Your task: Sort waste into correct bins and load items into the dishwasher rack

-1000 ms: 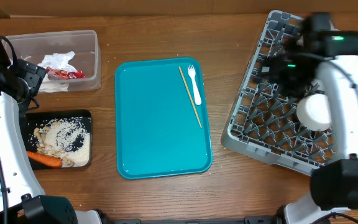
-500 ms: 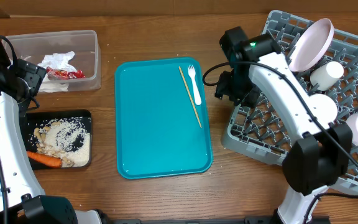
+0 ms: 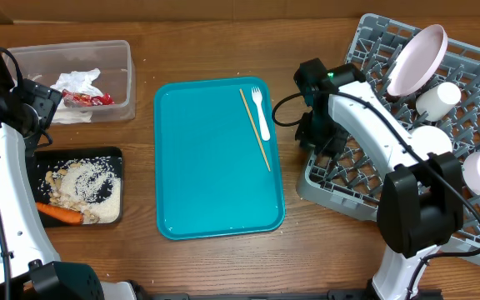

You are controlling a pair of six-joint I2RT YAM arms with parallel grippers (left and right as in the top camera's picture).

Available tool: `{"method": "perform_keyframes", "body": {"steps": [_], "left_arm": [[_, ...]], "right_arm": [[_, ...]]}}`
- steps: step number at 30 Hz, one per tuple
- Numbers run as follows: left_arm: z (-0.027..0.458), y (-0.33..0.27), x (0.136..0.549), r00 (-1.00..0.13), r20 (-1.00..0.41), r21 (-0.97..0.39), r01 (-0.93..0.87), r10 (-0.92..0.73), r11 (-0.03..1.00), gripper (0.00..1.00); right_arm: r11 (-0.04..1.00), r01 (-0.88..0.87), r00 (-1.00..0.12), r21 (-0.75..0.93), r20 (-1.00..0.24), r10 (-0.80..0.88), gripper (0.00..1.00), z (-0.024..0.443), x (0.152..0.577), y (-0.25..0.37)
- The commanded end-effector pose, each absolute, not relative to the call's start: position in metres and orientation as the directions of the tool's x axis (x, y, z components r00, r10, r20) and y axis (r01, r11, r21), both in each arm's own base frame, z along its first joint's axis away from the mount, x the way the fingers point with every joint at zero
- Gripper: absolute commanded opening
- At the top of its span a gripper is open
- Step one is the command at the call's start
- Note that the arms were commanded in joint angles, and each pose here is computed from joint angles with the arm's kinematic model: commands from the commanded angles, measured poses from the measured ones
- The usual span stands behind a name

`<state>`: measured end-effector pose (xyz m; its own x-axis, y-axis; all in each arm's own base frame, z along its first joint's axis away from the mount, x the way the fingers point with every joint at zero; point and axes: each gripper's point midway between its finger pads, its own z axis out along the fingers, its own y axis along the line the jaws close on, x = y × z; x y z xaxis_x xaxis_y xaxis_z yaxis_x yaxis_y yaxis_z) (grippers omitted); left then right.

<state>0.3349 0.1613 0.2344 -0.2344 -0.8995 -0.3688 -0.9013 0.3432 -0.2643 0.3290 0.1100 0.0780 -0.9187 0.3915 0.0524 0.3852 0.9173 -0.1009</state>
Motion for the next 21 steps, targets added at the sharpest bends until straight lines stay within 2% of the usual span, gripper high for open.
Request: {"method": "perform_keyframes", "body": {"steps": [1,5,9,16,21], "left_arm": [[0.236,0.162,0.337,-0.225,-0.371,-0.269,-0.903,-0.901,0.336,1.0],[0.236,0.162,0.337,-0.224,-0.371,-0.269,-0.903,-0.901,0.335,1.0],[0.236,0.162,0.337,-0.224,-0.371,-0.269,-0.903,-0.901,0.335,1.0],[0.236,0.162,0.337,-0.224,-0.371,-0.269,-0.903,-0.901,0.335,1.0],[0.236,0.162,0.337,-0.225,-0.371,-0.269,-0.903,-0.901,0.336,1.0]], "right_arm": [[0.917,0.376,-0.92,-0.132,0.062,0.387,0.25,0.073,0.323,0.106],[0.927,0.33,-0.934,-0.18,0.077,0.348,0.22,0.075,0.316,0.098],[0.932,0.246,-0.948,-0.267,0.135,0.289,0.23,0.081,0.3,0.074],[0.892,0.351,-0.899,-0.285,0.163,0.406,0.21,0.083,0.299,0.034],[0.867,0.411,-0.884,-0.28,0.11,0.455,0.2,0.081,0.314,0.004]]}}
